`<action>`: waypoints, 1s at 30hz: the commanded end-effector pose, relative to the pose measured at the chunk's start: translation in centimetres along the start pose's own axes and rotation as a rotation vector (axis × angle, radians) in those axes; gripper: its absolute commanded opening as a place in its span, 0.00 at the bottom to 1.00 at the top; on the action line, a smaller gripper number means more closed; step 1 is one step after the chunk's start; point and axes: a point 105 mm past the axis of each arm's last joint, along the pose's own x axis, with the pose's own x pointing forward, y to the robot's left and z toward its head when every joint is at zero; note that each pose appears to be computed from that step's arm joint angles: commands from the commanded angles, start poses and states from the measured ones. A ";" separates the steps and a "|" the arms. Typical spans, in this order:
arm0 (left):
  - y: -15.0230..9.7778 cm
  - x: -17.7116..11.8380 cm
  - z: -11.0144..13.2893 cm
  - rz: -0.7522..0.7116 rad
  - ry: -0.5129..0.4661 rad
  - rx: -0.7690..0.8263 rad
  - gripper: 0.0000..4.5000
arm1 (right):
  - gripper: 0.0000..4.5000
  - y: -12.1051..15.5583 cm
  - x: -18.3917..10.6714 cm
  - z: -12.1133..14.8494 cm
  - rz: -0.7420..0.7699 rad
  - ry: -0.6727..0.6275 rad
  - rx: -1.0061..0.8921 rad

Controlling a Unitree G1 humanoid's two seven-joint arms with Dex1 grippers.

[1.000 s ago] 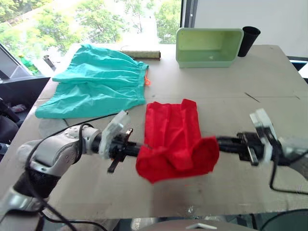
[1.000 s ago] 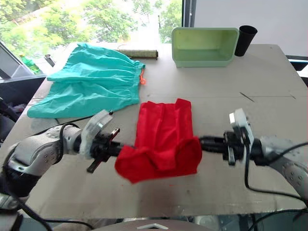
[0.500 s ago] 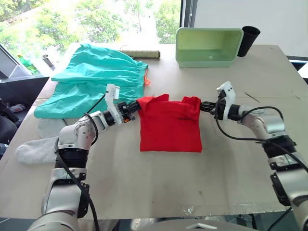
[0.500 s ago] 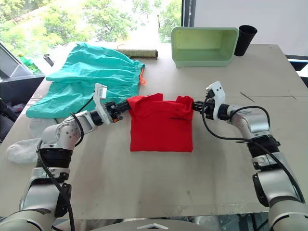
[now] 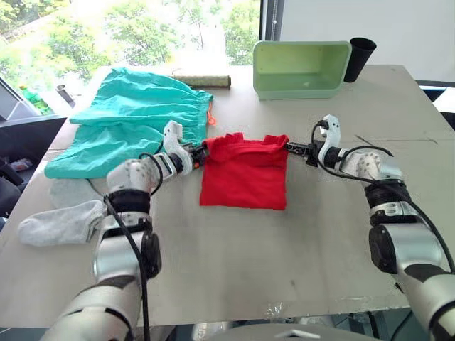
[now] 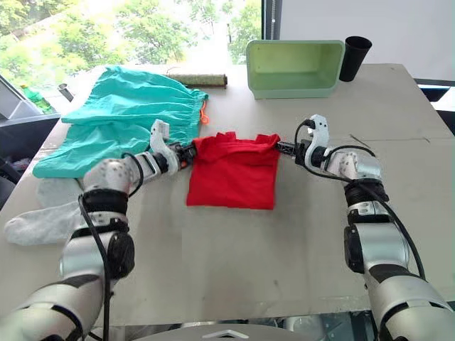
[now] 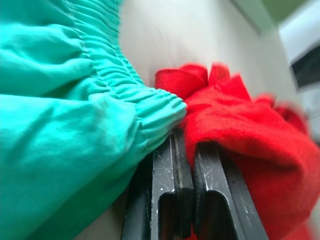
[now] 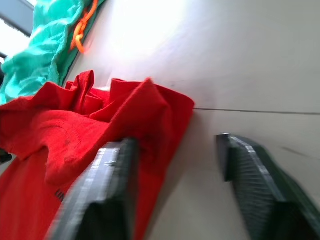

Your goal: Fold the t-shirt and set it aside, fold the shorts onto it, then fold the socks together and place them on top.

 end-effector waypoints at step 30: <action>2.0 -3.1 -4.1 0.064 0.193 0.587 0.00 | 0.68 5.7 -3.4 -10.4 0.262 0.270 -0.526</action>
